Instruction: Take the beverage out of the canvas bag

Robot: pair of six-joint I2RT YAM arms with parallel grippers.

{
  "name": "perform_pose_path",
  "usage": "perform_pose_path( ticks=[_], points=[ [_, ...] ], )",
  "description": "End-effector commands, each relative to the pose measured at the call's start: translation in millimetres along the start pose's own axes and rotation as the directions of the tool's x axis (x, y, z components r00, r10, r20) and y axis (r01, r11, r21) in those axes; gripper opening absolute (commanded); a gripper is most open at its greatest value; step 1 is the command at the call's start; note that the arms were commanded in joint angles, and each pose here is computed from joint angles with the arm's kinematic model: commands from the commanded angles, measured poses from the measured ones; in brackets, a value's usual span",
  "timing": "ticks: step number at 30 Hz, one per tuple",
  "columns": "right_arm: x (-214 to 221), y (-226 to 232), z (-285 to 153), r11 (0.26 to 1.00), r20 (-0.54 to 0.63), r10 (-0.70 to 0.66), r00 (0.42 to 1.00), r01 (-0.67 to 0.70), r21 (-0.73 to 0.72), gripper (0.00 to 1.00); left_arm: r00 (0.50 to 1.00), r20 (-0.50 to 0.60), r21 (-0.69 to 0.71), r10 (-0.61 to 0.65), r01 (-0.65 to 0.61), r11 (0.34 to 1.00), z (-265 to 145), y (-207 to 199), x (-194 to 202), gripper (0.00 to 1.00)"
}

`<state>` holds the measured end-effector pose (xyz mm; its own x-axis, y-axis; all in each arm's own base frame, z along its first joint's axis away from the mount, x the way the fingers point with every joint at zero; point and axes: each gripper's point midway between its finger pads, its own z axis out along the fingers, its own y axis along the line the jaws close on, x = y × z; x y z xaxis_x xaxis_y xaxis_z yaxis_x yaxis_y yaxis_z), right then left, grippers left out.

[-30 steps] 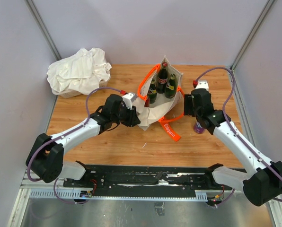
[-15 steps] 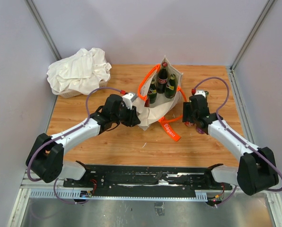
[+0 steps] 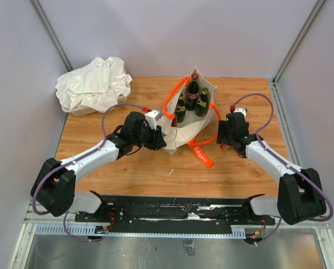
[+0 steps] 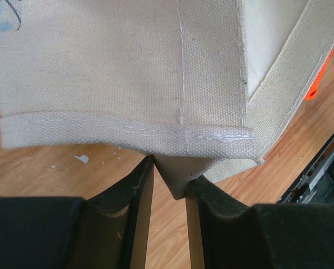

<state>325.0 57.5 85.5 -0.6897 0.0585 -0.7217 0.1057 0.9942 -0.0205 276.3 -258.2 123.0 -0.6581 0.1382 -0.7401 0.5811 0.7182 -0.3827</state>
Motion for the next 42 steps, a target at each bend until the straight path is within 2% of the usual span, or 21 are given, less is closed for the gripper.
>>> perform_pose_path(
  ticks=[1, 5, 10, 15, 20, 25, 26, 27, 28, 35, 42],
  points=[
    [-18, -5, -7, 1.0, 0.03, 0.018, 0.999, -0.018, 0.018, 0.79, 0.998, -0.058, -0.002, -0.016, 0.016, 1.0, 4, 1, 19, 0.31],
    [-38, -8, -26, 1.0, 0.087, 0.002, 0.996, -0.004, 0.028, 0.84, 0.998, -0.056, 0.0, -0.017, 0.017, 1.0, 4, 0, 18, 0.31],
    [-81, 3, -67, 0.999, 0.219, -0.053, 0.974, 0.051, 0.016, 0.82, 0.999, -0.049, -0.001, -0.017, 0.017, 1.0, 4, 0, 16, 0.31],
    [-138, 29, -107, 0.993, 0.374, -0.066, 0.925, 0.096, -0.063, 0.66, 0.999, -0.044, 0.004, -0.013, 0.013, 1.0, 4, -2, 13, 0.31],
    [-187, 67, -129, 0.968, 0.469, -0.084, 0.879, 0.183, -0.171, 0.5, 0.999, -0.04, 0.006, -0.009, 0.009, 1.0, 5, -2, 10, 0.31],
    [-221, 111, -120, 0.929, 0.508, -0.088, 0.857, 0.255, -0.268, 0.39, 0.999, -0.033, 0.014, -0.005, 0.006, 1.0, 6, -4, 6, 0.3],
    [-225, 118, -115, 0.924, 0.505, -0.094, 0.858, 0.265, -0.277, 0.33, 1.0, -0.031, 0.014, -0.004, 0.004, 1.0, 5, -4, 5, 0.3],
    [-229, 124, -110, 0.918, 0.503, -0.099, 0.858, 0.274, -0.286, 0.18, 1.0, -0.029, 0.014, -0.002, 0.002, 1.0, 5, -4, 5, 0.3],
    [-232, 130, -103, 0.916, 0.498, -0.103, 0.861, 0.278, -0.291, 0.11, 1.0, -0.026, 0.014, 0.0, 0.0, 1.0, 5, -4, 4, 0.3],
    [-231, 167, -50, 0.899, 0.404, -0.127, 0.906, 0.277, -0.339, 0.07, 1.0, -0.009, 0.0, 0.008, -0.008, 1.0, 3, -3, 0, 0.3],
    [-216, 166, -9, 0.934, 0.324, -0.136, 0.936, 0.231, -0.274, 0.03, 1.0, -0.001, -0.016, 0.017, -0.017, 1.0, 2, 0, -3, 0.3]
  ],
)
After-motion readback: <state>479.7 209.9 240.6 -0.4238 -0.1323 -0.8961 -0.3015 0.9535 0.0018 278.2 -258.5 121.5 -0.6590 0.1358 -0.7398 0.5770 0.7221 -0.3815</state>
